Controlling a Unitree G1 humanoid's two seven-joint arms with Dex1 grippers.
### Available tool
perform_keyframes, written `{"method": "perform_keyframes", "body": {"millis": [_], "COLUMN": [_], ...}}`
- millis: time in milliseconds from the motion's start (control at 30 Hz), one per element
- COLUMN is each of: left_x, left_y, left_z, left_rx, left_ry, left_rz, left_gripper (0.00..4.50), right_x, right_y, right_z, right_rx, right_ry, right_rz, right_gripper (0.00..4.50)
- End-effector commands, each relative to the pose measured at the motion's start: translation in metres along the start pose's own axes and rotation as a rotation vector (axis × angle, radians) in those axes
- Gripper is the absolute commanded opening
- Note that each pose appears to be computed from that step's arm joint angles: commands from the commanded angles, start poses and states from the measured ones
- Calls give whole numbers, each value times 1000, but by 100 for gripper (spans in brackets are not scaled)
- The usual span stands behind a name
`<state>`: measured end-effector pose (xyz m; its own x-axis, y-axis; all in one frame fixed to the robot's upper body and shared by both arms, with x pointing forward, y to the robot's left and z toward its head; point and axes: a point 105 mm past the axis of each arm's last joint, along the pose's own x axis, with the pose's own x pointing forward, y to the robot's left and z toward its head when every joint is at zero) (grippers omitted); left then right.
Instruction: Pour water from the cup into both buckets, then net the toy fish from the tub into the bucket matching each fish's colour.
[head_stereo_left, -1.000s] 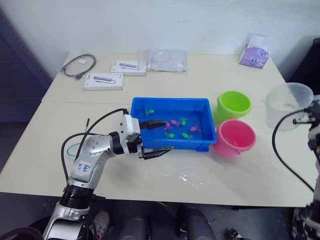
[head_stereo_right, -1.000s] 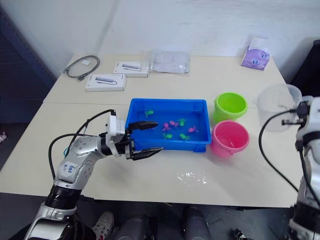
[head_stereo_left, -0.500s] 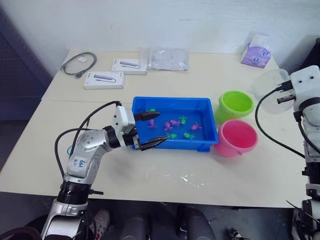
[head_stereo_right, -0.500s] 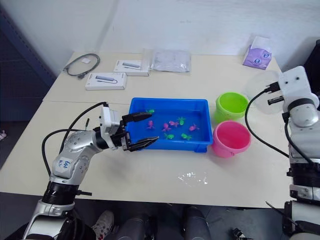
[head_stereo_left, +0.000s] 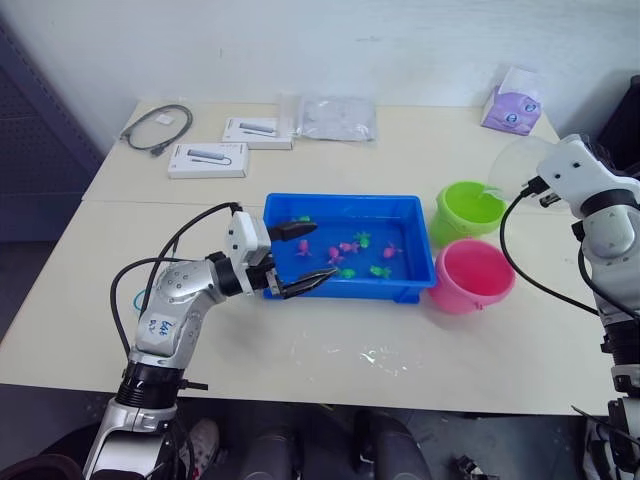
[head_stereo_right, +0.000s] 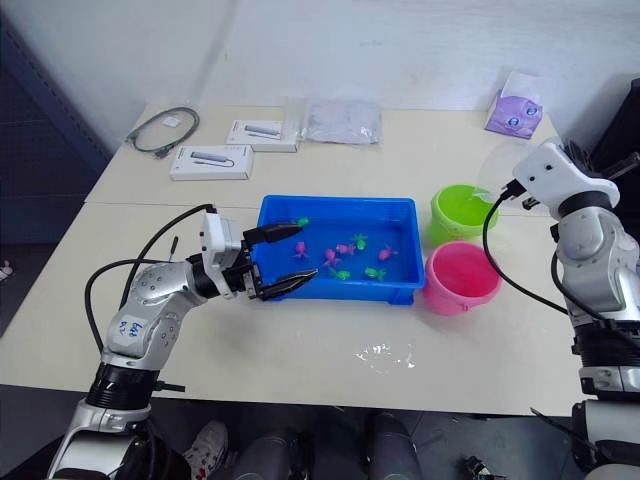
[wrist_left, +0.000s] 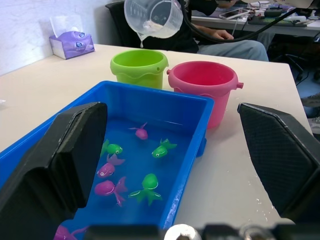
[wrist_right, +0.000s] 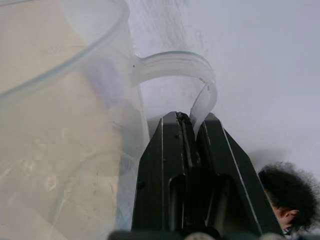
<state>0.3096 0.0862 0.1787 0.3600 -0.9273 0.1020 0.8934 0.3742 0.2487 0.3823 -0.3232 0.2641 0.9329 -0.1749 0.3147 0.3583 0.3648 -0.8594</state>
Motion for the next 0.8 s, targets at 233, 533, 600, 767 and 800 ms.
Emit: {"method": "perform_keyframes", "body": {"millis": [233, 533, 600, 767, 800], "left_x": [-2, -3, -3, -3, -3], "left_y": [-3, -2, -2, -2, -2], "left_z": [6, 9, 9, 10, 10], "left_rx": [34, 57, 61, 70, 71], "left_ry": [-17, -30, -32, -32, -32], "left_rz": [16, 37, 39, 43, 44], "left_gripper": [450, 450, 450, 450, 450], "right_x": [4, 5, 5, 4, 4], "right_y": [-12, -18, -18, -21, -20], "right_z": [24, 32, 34, 38, 38], "right_rx": [-189, -254, -271, -325, -329], "right_ry": [-116, -161, -177, -208, -211], "right_rz": [-78, -147, -159, -199, -200], "right_gripper": [7, 7, 7, 7, 7]}}
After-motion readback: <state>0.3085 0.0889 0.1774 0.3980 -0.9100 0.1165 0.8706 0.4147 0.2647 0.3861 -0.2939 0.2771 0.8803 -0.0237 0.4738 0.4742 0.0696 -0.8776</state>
